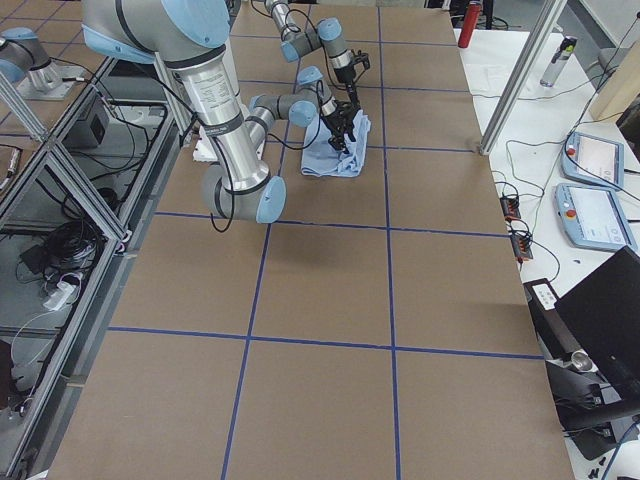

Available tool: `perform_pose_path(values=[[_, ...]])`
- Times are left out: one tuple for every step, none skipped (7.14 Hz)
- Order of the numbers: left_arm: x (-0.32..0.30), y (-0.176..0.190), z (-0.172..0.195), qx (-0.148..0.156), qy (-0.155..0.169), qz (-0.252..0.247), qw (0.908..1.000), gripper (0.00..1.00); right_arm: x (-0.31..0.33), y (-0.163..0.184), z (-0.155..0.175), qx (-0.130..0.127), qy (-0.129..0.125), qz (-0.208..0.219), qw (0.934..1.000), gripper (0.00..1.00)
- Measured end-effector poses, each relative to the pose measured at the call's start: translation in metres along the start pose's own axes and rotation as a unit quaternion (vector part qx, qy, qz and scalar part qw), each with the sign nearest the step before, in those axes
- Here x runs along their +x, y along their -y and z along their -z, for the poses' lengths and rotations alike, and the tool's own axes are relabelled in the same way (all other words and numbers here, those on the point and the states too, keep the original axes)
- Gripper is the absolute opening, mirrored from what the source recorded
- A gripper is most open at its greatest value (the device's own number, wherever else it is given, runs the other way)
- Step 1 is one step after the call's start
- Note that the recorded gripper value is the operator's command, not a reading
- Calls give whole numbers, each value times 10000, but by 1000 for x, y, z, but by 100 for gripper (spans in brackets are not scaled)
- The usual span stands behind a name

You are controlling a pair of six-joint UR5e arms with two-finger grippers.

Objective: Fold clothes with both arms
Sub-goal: 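Lift the near edge with both grippers and fold it over the far edge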

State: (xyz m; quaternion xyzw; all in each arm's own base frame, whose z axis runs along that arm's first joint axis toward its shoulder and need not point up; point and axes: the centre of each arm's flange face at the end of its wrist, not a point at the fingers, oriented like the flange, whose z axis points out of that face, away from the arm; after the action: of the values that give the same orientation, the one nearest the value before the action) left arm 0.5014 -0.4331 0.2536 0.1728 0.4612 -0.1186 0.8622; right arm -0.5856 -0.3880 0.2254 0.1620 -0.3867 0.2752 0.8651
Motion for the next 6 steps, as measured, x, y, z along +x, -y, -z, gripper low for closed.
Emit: perform_pose_path(values=[[-1,5,4,-37,-91,-49,9999,100,-9,-3,8,-36,82,212,9997,100],[-2,8,6,-42,-154,-66,9999,100,-15,-15,14,-95,145,563,9983,100],[-2,9,7,-39,-185,-71,9998,100,-16,-31,17,-147,178,982,9949,100],[-3,10,8,-35,-198,-69,9998,100,-14,-44,15,-140,162,1344,9907,100],[-3,10,8,-34,-203,-67,9998,100,-11,-55,7,-73,83,1677,9858,100],[-3,11,8,-32,-205,-64,9998,100,-7,-63,-6,-15,-42,1941,9810,100]])
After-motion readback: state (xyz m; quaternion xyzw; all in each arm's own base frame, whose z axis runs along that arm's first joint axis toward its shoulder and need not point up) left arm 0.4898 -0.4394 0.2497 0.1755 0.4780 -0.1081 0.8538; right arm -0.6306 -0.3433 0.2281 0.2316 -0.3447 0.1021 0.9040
